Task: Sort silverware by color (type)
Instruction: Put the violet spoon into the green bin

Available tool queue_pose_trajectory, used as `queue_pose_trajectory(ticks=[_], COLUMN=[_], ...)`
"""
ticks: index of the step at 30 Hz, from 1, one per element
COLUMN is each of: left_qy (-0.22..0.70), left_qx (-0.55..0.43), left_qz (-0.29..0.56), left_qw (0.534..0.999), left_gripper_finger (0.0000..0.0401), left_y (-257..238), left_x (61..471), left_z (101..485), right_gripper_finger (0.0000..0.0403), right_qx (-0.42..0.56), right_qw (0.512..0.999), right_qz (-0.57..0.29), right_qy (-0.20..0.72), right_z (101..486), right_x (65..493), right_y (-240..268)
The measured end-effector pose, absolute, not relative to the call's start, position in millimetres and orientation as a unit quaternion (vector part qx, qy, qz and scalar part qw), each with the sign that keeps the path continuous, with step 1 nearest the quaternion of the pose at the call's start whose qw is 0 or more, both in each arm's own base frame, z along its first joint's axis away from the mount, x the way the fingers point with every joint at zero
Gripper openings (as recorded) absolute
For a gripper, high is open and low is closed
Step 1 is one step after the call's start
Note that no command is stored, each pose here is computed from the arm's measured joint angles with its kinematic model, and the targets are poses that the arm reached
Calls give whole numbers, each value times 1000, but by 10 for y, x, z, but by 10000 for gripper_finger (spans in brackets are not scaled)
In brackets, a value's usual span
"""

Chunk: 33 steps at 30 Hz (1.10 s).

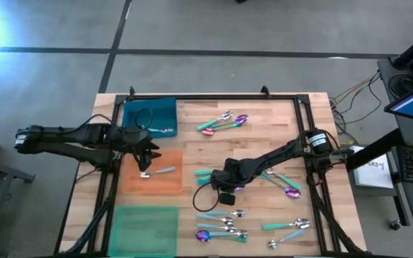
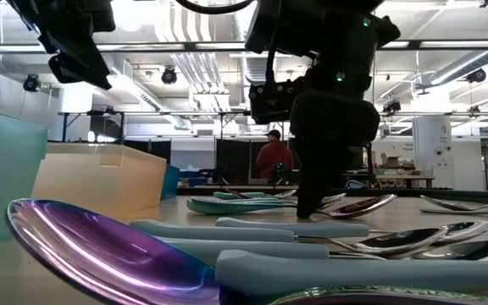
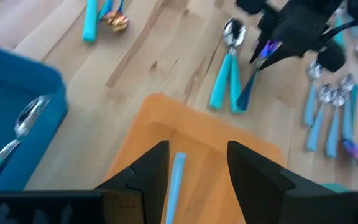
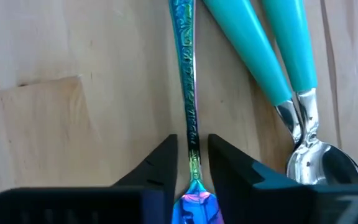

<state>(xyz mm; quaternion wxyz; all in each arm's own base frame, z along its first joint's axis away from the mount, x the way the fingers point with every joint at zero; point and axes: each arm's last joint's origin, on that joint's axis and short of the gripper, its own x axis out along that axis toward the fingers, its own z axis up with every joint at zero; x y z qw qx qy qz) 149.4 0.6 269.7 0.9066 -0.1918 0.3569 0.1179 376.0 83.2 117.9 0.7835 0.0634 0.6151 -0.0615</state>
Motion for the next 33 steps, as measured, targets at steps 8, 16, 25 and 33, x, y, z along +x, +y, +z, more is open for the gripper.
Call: queue_pose_trajectory(ticks=[8,16,25,33], left_qy=[267,81,67,70], left_qx=[-194,-184,-126,-111], left_qz=[-8,-123,-94,-18], left_qw=[944,972,985,991], left_gripper_finger=[146,135,119,118], left_y=[-222,-452,-457,-449], left_x=[1660,1664,1710,1844], left_z=[2294,2085,1986,1926], right_gripper_finger=[13,11,10,11], right_qx=[70,67,41,16], right_qw=[798,845,934,954], right_qz=[-56,-61,-59,-39], right_qy=[596,527,351,297], right_z=[1364,1912,2456,2485], right_x=[3743,3656,3756,3865], right_y=[827,788,776,801])
